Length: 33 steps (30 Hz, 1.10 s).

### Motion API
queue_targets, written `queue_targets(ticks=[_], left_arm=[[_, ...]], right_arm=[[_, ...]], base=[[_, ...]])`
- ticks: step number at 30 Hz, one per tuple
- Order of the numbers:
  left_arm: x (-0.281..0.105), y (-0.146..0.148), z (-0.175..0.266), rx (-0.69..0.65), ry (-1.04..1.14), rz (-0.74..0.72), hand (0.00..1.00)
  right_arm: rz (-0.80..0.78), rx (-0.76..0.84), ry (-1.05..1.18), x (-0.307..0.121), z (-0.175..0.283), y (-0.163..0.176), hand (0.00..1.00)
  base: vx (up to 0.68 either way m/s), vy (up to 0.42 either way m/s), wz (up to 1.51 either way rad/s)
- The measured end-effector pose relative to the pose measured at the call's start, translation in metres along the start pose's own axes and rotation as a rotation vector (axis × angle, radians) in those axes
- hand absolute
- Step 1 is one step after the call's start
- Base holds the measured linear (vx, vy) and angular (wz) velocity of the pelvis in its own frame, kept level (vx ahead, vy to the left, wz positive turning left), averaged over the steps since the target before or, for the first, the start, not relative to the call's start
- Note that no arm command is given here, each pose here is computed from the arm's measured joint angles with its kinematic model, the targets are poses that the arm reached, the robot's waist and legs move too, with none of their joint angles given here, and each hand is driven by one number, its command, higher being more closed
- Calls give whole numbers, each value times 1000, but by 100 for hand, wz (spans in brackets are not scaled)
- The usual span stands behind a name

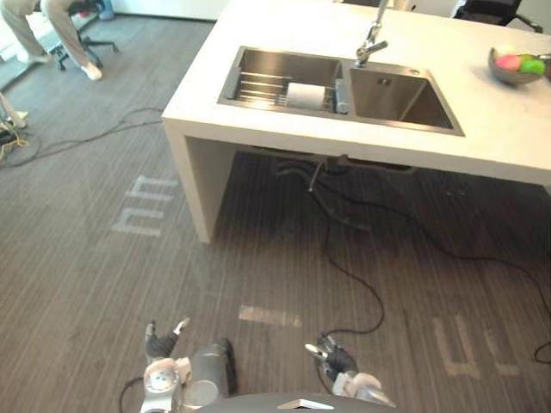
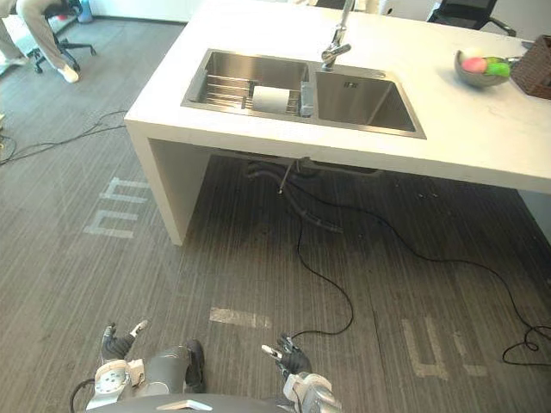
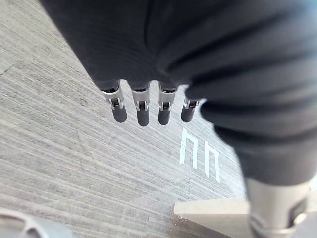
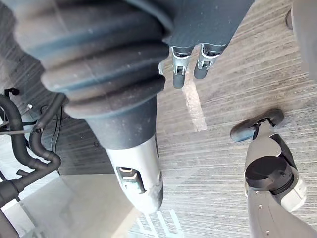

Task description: Walk over to the sink, pick up the cup, carry it to the dishwasher, place the cup inside the dishwasher, then close the dishwasher door

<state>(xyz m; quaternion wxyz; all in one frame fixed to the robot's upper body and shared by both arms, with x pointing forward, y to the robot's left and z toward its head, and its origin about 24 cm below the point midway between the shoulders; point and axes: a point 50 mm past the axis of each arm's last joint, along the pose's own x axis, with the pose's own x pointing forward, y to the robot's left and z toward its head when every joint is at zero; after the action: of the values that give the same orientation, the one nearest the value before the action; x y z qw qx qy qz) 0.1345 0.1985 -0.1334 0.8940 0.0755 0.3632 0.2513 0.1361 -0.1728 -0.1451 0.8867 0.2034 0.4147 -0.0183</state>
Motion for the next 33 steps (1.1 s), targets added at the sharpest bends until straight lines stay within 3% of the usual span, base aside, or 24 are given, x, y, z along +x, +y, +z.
queue_targets(ticks=[8, 16, 20, 26, 28, 33], left_arm=[[-5, -9, 21, 165, -223, -65, 0], [-7, -29, 94, 205, -547, -89, 0], [-18, -36, 135, 173, -689, -95, 0], [-47, -43, 169, 76, -839, -23, 0], [-79, -31, 215, 3, -1094, 28, 0], [-128, 2, 250, -174, -1363, 197, 0]], right_arm=[[-17, -57, 67, -5, -17, -4, 0], [-61, -71, -44, -6, 11, -19, 0], [-86, 48, -57, -12, -1, -18, 0], [-87, 45, -101, -21, 11, -26, 0], [-70, 44, -122, -21, 16, -22, 0], [-80, -6, -61, -28, 12, -28, 0]], base=[[255, 47, -13], [303, -76, 3], [394, -299, 30], [240, -258, 5], [81, -200, 16], [339, -139, -27]])
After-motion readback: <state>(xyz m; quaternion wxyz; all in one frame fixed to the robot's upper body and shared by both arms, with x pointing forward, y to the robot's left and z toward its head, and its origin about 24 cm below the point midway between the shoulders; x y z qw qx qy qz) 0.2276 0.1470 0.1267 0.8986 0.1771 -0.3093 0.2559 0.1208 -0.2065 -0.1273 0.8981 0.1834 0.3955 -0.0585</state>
